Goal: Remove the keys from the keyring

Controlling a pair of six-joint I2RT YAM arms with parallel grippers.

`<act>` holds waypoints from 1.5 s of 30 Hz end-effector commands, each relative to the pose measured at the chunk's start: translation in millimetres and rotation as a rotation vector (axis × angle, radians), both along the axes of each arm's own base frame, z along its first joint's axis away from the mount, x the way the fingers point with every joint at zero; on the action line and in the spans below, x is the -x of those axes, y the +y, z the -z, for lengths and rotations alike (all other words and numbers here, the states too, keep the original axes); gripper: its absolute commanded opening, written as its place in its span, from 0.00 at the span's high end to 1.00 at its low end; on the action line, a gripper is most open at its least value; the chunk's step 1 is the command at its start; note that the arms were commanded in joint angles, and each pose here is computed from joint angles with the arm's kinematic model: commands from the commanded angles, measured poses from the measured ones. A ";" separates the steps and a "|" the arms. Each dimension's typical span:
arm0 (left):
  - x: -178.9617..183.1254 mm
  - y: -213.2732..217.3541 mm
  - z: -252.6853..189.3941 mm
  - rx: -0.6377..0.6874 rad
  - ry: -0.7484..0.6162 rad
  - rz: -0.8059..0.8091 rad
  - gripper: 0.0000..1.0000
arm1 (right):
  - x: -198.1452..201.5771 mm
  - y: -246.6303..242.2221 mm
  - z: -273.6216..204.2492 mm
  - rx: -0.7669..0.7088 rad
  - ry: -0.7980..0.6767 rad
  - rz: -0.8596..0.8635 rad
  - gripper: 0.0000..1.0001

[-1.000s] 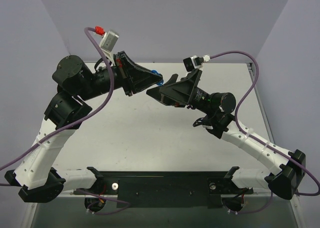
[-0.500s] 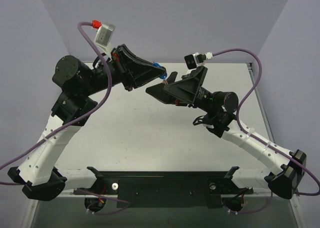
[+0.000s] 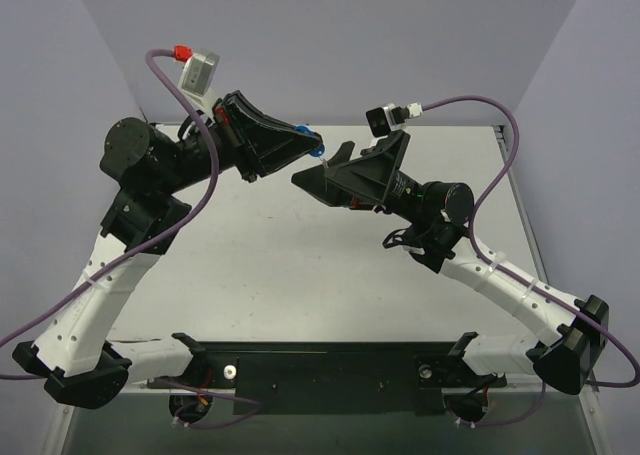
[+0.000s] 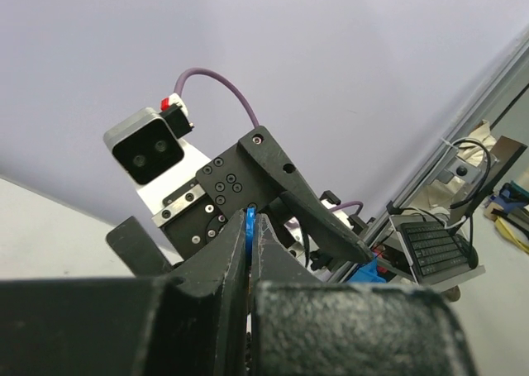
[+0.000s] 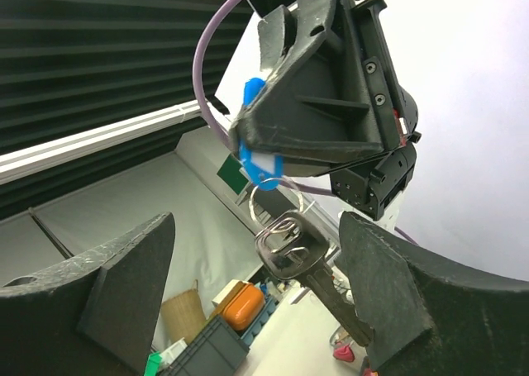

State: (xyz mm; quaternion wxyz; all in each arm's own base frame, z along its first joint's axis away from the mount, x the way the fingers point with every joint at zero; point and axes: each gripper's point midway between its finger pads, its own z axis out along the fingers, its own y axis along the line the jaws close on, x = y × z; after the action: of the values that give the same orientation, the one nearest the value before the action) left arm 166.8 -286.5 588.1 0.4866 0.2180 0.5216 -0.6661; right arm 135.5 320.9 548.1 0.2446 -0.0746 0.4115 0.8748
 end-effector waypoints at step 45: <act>-5.2 54.5 23.6 0.003 0.014 -0.202 1.00 | -7.5 6.3 10.2 0.052 -0.026 0.088 0.60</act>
State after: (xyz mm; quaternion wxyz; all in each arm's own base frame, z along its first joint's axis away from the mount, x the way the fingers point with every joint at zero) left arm 168.9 -239.3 564.4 0.5273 0.1732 0.5437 -0.6296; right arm 157.4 341.1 513.3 0.2601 -0.0544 0.4779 0.8373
